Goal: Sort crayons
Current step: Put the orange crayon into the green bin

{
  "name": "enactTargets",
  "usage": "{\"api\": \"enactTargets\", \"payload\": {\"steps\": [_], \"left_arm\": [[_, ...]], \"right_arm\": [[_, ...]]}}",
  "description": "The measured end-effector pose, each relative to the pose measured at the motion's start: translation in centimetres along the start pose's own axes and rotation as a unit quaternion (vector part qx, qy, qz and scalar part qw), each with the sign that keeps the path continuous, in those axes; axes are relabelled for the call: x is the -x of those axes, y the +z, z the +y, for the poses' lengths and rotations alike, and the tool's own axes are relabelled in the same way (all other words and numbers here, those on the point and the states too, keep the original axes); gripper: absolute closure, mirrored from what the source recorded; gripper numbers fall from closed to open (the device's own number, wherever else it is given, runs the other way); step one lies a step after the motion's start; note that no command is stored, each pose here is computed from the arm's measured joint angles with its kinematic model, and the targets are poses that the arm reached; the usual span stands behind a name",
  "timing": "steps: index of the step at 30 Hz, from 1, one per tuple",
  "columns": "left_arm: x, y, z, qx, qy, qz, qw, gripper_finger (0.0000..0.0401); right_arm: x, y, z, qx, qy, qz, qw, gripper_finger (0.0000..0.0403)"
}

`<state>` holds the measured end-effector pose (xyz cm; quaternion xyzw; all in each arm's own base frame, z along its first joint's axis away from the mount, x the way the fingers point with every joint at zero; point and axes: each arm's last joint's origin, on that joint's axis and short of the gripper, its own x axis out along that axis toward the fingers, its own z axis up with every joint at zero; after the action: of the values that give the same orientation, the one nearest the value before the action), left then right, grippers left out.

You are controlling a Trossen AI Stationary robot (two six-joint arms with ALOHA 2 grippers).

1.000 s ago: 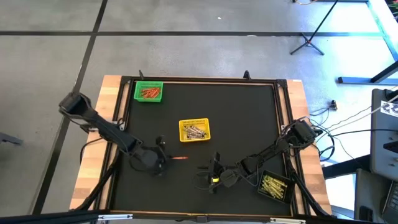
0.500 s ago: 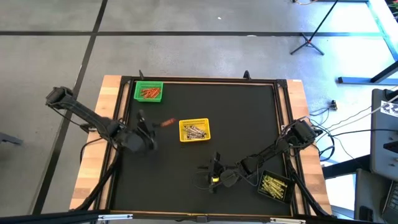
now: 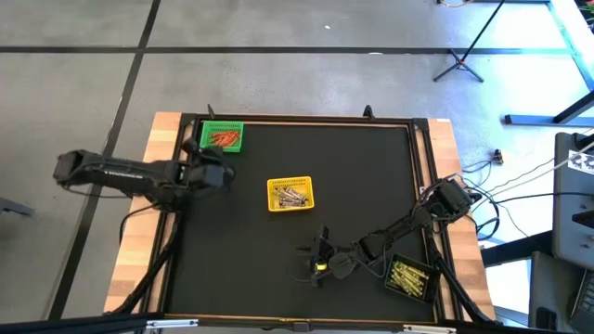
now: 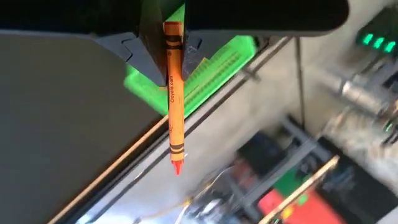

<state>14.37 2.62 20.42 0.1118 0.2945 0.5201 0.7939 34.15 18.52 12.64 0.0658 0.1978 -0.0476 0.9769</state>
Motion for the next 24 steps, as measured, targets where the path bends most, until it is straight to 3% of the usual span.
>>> {"api": "enactTargets", "payload": {"steps": [2,6,24], "left_arm": [[-1.0,-0.3,0.5,0.012,0.013,0.026,1.0,0.0385],[-2.7,-0.4,1.3,0.05,-0.025,0.074,0.996,0.0385],[-8.2,-1.2,3.6,0.055,0.012,0.162,0.985,0.0385]], "right_arm": [[0.0,0.0,0.0,-0.003,0.0,0.0,1.0,0.026],[0.0,0.0,0.0,-0.004,0.001,0.0,1.0,0.026],[0.0,0.1,0.1,-0.009,0.005,-0.006,1.0,0.026]]}}
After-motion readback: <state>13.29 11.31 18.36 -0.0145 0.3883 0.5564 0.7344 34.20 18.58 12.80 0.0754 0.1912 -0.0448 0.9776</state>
